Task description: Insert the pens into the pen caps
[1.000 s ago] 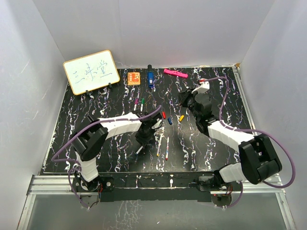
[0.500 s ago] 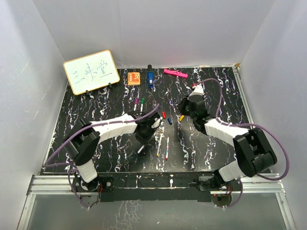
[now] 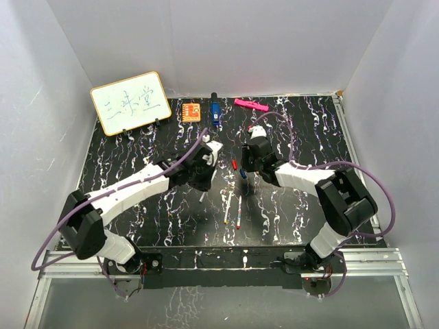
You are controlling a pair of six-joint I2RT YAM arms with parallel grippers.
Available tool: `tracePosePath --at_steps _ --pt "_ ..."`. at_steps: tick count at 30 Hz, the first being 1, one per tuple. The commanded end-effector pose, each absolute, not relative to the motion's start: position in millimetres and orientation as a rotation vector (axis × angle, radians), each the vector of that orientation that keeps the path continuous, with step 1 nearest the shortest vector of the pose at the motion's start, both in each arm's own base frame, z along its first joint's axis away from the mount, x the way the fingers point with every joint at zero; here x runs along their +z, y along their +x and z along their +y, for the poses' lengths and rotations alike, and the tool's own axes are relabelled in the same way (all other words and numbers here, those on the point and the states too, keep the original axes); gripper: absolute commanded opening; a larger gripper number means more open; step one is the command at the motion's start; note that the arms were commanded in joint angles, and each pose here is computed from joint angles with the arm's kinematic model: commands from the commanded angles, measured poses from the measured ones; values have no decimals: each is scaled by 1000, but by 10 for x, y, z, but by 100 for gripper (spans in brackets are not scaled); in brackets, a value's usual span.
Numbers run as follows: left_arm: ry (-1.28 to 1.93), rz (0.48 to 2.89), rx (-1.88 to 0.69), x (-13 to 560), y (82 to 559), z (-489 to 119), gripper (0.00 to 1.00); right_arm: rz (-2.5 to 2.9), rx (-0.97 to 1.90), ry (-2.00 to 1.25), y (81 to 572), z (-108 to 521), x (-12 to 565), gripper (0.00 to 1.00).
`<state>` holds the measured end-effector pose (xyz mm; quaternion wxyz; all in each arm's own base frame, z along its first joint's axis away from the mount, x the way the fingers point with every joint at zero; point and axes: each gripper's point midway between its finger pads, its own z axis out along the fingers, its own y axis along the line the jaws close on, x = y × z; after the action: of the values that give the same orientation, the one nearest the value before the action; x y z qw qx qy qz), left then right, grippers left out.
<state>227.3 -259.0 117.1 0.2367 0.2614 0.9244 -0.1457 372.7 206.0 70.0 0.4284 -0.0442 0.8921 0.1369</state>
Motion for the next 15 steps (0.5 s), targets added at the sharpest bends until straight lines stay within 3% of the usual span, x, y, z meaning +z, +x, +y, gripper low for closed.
tracePosePath --at_steps 1,9,15 --pt "591 2465 -435 1341 2358 -2497 0 2195 311 -178 3814 2218 809 22" --pt "503 2398 -492 1464 2401 -2409 0 2240 259 -189 3825 2226 665 41" --pt "468 2335 -554 1567 2439 -2423 0 2274 240 -204 3822 2244 558 40"
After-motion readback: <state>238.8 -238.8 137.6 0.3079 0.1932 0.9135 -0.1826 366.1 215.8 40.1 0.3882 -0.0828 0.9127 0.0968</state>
